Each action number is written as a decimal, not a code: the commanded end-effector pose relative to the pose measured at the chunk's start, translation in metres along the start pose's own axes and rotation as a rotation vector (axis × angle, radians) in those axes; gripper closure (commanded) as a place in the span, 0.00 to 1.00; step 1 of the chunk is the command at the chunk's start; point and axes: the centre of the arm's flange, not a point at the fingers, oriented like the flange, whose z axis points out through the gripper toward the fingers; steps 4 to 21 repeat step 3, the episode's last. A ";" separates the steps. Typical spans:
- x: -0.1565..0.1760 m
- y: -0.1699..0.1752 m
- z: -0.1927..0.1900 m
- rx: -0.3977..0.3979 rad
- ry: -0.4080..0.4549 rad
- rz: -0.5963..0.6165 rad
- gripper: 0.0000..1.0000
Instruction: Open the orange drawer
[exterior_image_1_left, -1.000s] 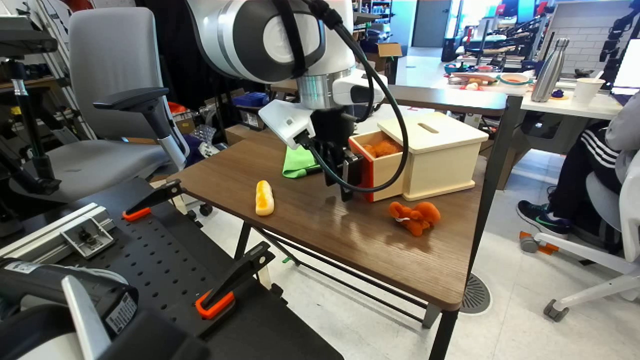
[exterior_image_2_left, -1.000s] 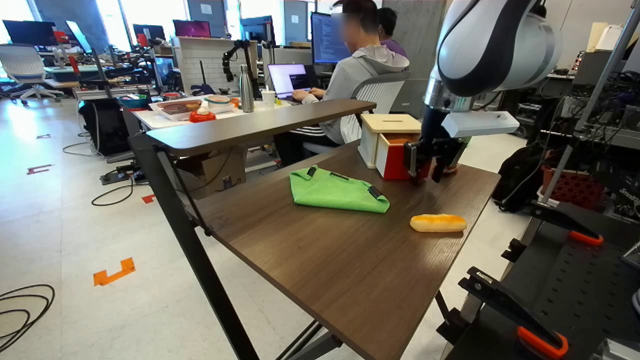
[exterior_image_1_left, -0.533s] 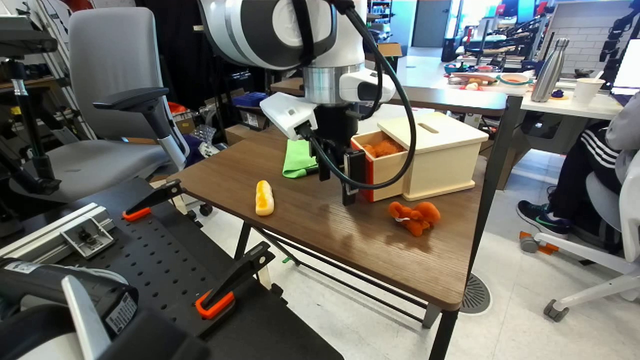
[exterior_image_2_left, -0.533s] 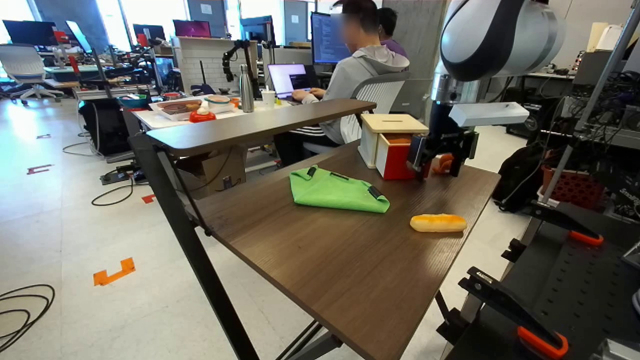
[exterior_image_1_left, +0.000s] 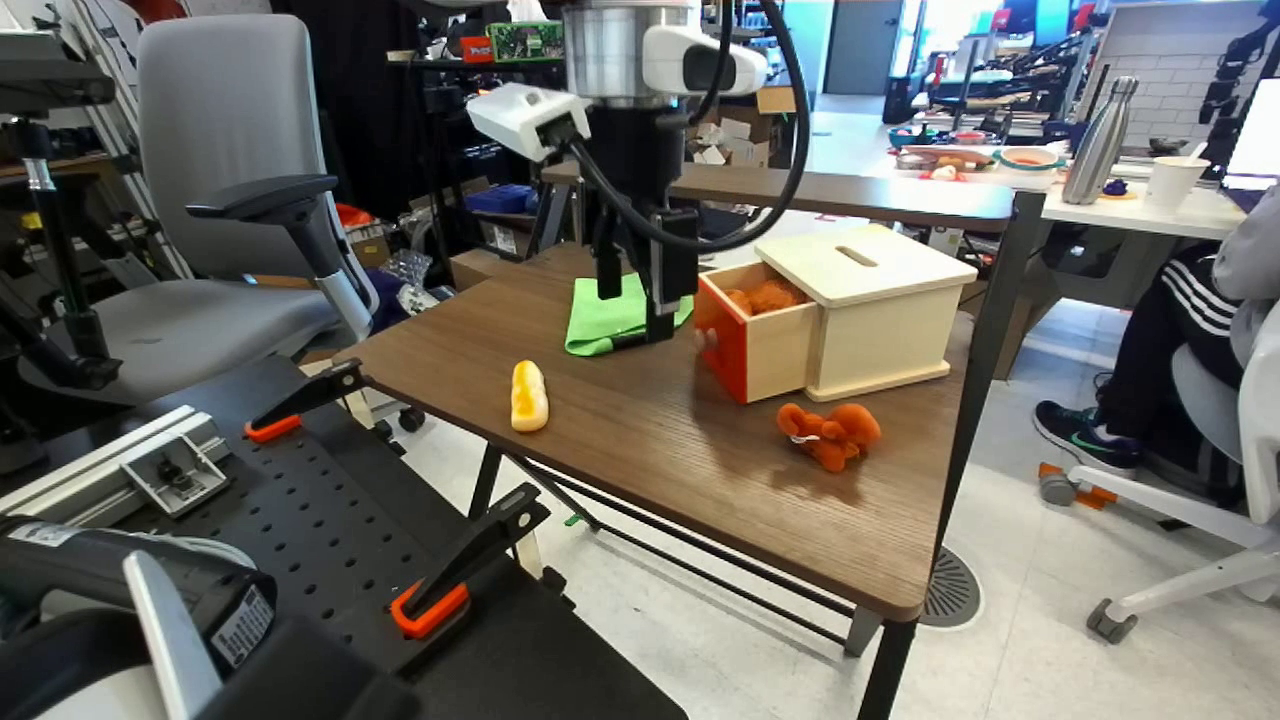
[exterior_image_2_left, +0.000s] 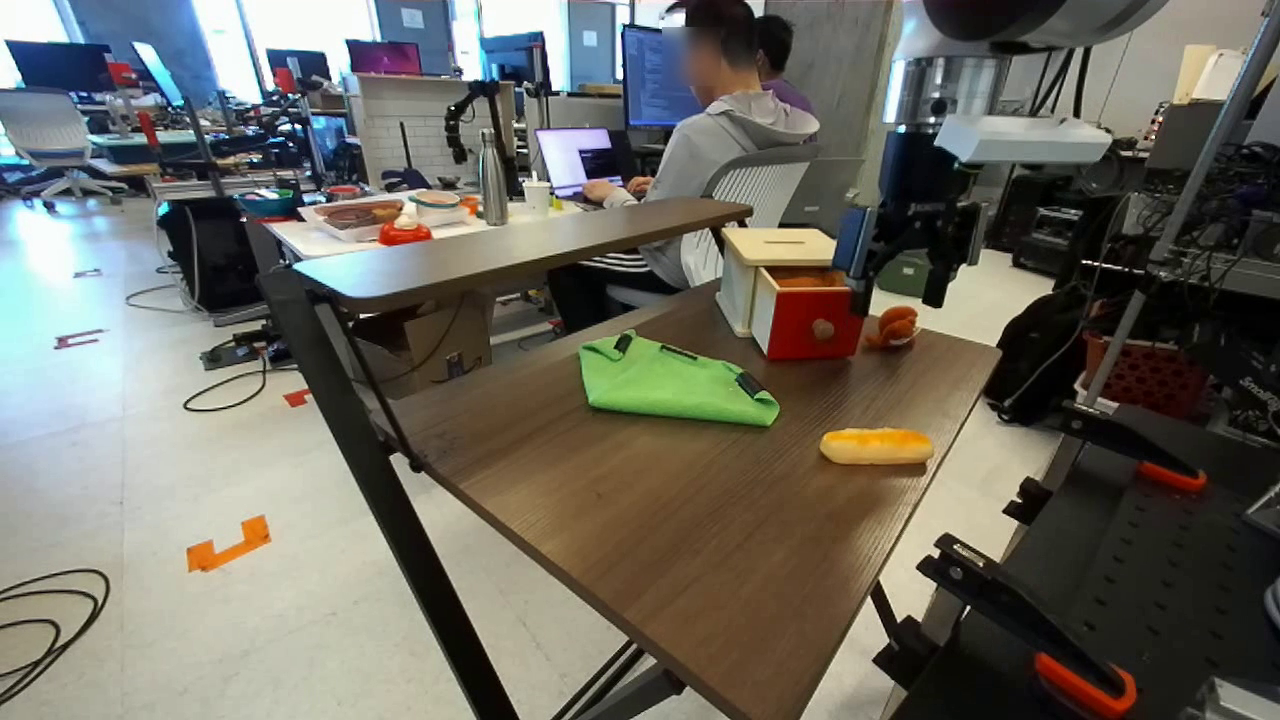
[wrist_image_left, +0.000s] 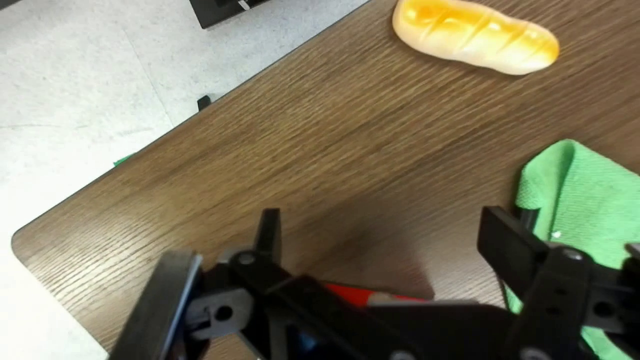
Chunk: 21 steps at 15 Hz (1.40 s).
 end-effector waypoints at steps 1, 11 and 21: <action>-0.003 0.000 -0.008 0.002 0.004 -0.004 0.00; -0.006 0.000 -0.016 0.004 0.006 -0.006 0.00; -0.006 0.000 -0.016 0.004 0.006 -0.006 0.00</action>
